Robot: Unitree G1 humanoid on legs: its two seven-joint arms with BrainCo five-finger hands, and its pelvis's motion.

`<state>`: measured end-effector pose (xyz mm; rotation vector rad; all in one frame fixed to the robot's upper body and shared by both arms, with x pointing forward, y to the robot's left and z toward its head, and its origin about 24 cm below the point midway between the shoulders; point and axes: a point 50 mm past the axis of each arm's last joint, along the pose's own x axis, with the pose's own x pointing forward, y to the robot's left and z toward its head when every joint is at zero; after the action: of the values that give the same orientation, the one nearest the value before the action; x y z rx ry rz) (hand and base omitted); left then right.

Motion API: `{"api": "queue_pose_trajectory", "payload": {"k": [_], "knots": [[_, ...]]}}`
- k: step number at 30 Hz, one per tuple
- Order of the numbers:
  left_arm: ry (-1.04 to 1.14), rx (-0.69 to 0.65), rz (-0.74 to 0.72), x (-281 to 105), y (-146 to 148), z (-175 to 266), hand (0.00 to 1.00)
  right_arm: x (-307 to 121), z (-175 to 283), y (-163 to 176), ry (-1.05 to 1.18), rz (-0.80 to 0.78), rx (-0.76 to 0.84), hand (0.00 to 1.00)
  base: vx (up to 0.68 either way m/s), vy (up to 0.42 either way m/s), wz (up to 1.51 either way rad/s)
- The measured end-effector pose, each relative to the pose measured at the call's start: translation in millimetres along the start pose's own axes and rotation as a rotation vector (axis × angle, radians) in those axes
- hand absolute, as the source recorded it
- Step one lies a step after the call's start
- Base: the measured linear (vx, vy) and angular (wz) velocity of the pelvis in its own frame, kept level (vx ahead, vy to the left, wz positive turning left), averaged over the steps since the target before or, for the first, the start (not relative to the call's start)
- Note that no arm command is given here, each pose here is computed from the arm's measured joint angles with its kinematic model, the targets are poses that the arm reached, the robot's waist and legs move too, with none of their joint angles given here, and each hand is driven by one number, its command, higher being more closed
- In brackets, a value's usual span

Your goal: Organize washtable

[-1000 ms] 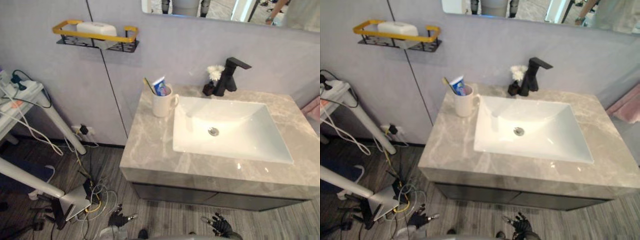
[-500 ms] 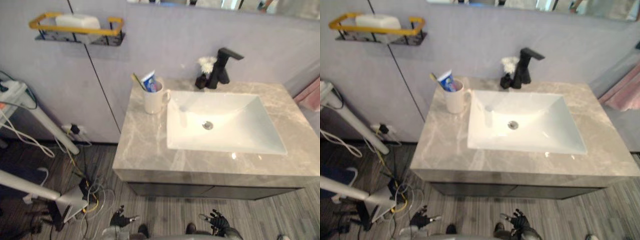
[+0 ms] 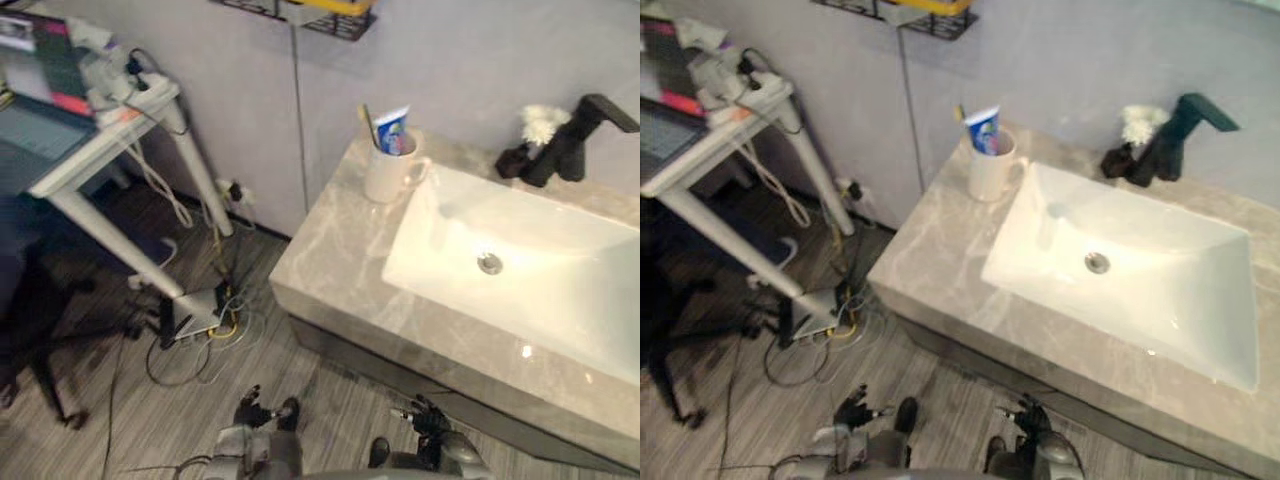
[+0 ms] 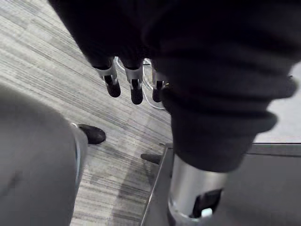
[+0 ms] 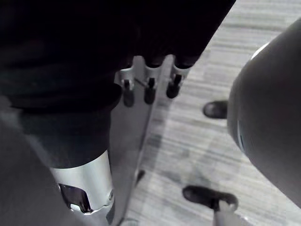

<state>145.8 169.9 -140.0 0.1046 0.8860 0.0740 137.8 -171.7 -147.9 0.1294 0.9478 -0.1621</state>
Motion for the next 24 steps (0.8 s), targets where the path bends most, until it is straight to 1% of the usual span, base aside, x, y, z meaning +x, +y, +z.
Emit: {"api": "queue_pose_trajectory", "payload": {"k": [3,8,12,15,21,24], "knots": [[-0.020,0.003,-0.015,3.5,-5.5,9.7,0.00,-1.6,0.3,-2.2,-0.016,-0.006,0.009,0.00,-0.19,-0.006,0.57],[-0.026,0.006,-0.019,4.2,-7.7,11.8,0.00,-7.6,-4.5,-25.9,-0.024,-0.068,0.019,0.00,-0.06,0.114,0.51],[0.011,0.038,-0.007,1.1,-0.7,-1.3,0.00,-9.0,-14.5,-16.7,0.006,-0.051,0.036,0.00,0.00,0.123,0.46],[0.024,0.063,-0.010,0.2,-0.9,-5.6,0.00,-5.7,-6.9,-12.4,-0.009,-0.038,0.016,0.00,0.08,0.091,0.25],[0.025,0.065,-0.012,-0.3,0.6,-6.6,0.00,-1.9,-3.4,-4.6,0.000,-0.015,-0.020,0.00,0.14,0.040,0.11],[0.024,0.061,-0.018,-0.8,-2.2,-6.7,0.00,-1.3,1.5,-6.5,-0.019,-0.011,-0.057,0.00,0.23,0.056,0.89]]}}
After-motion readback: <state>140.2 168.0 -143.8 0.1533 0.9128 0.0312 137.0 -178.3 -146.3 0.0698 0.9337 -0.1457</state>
